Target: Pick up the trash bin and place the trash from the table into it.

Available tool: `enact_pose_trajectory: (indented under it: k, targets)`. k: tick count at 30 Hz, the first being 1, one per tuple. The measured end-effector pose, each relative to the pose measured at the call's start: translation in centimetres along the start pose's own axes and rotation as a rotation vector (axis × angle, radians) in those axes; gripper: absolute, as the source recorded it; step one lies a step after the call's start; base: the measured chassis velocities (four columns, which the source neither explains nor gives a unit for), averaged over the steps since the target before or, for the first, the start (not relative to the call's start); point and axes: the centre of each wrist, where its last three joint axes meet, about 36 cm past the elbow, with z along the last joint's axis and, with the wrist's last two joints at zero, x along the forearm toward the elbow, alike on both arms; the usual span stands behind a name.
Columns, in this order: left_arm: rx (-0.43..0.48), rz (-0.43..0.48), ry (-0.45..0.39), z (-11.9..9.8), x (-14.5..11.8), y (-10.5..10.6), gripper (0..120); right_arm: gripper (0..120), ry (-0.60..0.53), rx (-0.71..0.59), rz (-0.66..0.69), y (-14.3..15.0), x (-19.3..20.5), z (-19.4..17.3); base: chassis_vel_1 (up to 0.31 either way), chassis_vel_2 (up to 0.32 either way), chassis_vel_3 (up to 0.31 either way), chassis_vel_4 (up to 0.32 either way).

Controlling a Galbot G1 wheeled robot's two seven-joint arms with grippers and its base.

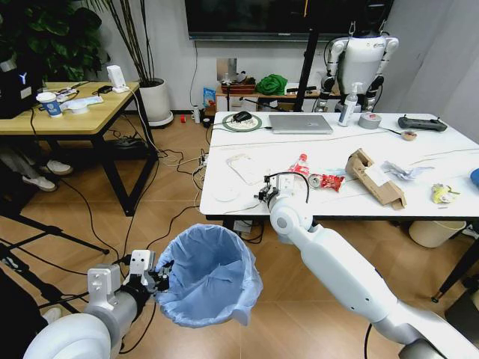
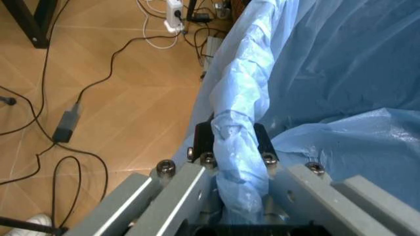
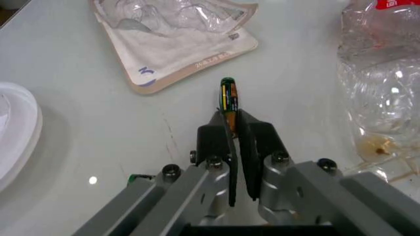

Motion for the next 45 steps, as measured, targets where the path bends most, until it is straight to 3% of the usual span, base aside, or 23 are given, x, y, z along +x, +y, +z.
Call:
enact_pose_trajectory:
  k: [10, 18, 24, 31, 36, 45]
  targets:
    - [0.000, 0.000, -0.005, -0.1, 0.0, 0.0, 0, 0, -0.010, -0.011, -0.006, -0.1, 0.1, -0.3, 0.000, 0.000, 0.000, 0.000]
    - [0.001, 0.006, -0.026, -0.7, -0.1, 0.0, 0, 0, -0.076, -0.055, -0.084, -0.6, 3.3, -2.6, 0.000, 0.000, 0.000, 0.000]
    - [0.012, 0.000, -0.048, -1.3, -0.1, -0.1, 0, 0, -0.134, -0.085, -0.207, -1.1, 6.8, -3.7, 0.000, 0.000, 0.000, 0.000]
    - [0.049, -0.024, -0.044, -1.7, -0.5, 0.1, 0, 0, -0.208, -0.096, -0.440, -1.8, 11.8, -4.5, 0.000, 0.000, 0.000, 0.000]
    - [0.082, -0.061, -0.030, -1.8, -1.0, 0.4, 0, 0, -0.218, -0.047, -0.651, -2.1, 16.2, -3.0, 0.000, 0.000, 0.000, 0.000]
    - [0.126, -0.093, 0.002, -1.9, -1.5, 0.5, 0, 0, -0.225, 0.021, -0.830, -3.0, 18.4, -0.3, 0.000, 0.000, 0.000, 0.000]
